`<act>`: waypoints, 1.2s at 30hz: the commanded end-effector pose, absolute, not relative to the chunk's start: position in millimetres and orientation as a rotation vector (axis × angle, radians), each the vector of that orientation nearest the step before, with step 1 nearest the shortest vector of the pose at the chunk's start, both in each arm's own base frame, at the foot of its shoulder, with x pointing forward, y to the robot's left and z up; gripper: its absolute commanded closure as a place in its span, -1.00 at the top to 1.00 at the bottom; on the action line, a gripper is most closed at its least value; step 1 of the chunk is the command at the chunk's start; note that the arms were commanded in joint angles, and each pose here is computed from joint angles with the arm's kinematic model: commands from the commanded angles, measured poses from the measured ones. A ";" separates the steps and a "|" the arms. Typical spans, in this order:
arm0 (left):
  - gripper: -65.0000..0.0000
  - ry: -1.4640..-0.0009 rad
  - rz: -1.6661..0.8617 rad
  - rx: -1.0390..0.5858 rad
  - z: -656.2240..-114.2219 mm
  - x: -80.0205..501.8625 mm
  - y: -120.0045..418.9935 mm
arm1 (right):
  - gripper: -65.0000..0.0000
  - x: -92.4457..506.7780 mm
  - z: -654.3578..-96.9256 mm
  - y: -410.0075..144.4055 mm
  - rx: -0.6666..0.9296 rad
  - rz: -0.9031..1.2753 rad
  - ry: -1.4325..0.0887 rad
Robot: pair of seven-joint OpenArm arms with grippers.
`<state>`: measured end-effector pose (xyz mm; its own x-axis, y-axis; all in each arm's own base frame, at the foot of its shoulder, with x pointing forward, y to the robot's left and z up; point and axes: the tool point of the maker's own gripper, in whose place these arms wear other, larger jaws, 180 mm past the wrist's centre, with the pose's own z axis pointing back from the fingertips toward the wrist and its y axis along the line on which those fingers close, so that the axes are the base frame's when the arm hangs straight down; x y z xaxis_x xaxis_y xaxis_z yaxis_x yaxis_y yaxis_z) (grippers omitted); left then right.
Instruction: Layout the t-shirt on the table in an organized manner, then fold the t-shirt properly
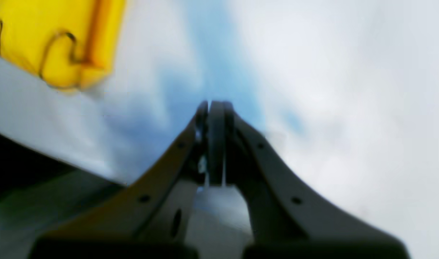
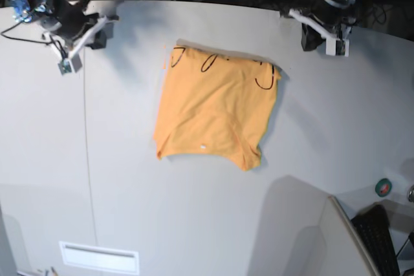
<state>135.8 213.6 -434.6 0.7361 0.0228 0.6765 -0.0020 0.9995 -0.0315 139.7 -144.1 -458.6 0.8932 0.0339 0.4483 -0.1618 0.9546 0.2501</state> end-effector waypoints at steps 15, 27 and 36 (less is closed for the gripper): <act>-1.00 -0.328 -0.134 -0.201 -540.3 -20.6 141.7 | -1.00 -47.0 -519.4 -154.7 0.277 0.078 0.007; -1.00 -0.331 0.056 -0.201 -630.2 -77.8 141.0 | -1.00 -140.4 -642.5 -169.4 0.059 0.160 0.135; -1.00 -0.426 0.042 -0.209 -625.4 -54.0 140.6 | -1.00 -127.4 -642.4 -164.0 0.049 0.249 -0.067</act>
<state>-47.3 138.6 -627.0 0.9089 0.0830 0.4087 0.0055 0.9775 -0.2107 -114.7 -159.3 -645.2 0.9654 0.2446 0.0904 -0.2491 0.9676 0.0415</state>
